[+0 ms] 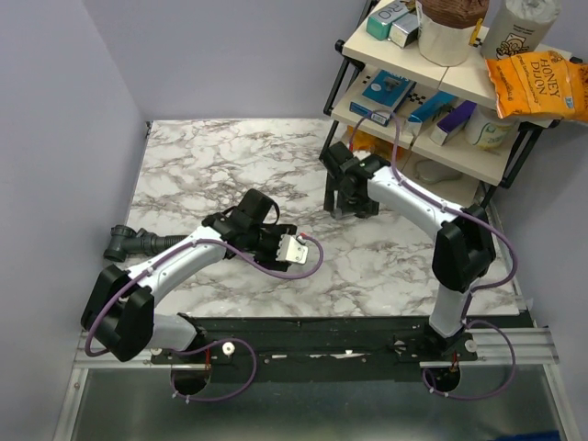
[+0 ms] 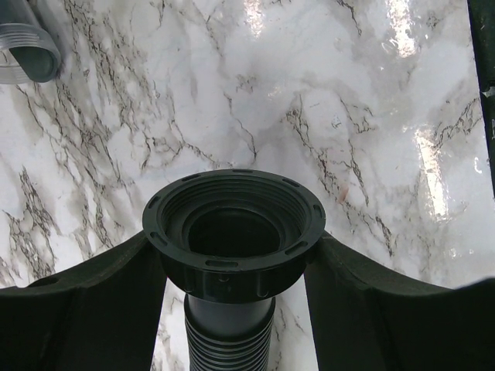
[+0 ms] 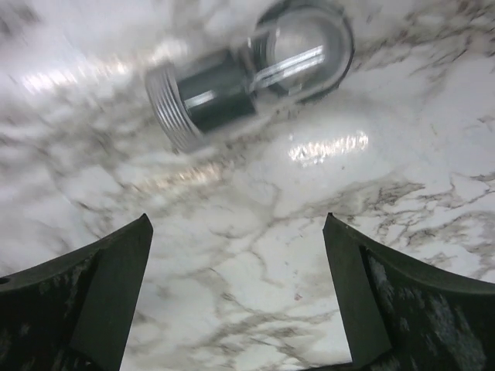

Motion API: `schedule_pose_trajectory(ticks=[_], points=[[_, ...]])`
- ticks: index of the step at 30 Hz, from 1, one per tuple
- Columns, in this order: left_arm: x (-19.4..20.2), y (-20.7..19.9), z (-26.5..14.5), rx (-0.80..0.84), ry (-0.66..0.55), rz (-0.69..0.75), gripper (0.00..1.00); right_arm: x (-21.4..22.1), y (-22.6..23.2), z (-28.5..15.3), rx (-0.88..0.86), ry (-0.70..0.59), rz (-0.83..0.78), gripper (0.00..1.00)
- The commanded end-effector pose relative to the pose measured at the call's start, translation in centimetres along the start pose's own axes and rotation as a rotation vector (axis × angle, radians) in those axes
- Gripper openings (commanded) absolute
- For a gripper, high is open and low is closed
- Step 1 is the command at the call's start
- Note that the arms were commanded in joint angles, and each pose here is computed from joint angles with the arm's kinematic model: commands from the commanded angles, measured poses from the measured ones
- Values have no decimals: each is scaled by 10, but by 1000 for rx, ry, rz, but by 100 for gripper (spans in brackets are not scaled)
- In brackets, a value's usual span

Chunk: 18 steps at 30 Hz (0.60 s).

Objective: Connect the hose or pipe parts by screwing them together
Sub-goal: Pick up the adaptor from the center of the board.

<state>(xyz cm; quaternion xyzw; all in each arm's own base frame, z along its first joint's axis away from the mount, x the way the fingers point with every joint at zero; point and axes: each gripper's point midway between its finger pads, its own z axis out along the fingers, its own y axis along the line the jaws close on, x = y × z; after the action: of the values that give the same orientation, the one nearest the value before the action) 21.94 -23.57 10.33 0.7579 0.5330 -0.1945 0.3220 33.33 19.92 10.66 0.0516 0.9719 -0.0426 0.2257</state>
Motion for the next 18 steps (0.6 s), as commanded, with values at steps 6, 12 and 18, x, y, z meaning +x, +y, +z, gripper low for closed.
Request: schedule_pose_trajectory(ticks=[6,12,18], points=[[-3,0,-6,-34,-16,29,0,-80,-8,4,200,-222,382,100],[-1,-1,-7,-39,-12,38,0,-65,-12,36,337,-159,415,98],[2,-3,-6,-34,2,32,0,-42,-19,56,369,-122,388,97]])
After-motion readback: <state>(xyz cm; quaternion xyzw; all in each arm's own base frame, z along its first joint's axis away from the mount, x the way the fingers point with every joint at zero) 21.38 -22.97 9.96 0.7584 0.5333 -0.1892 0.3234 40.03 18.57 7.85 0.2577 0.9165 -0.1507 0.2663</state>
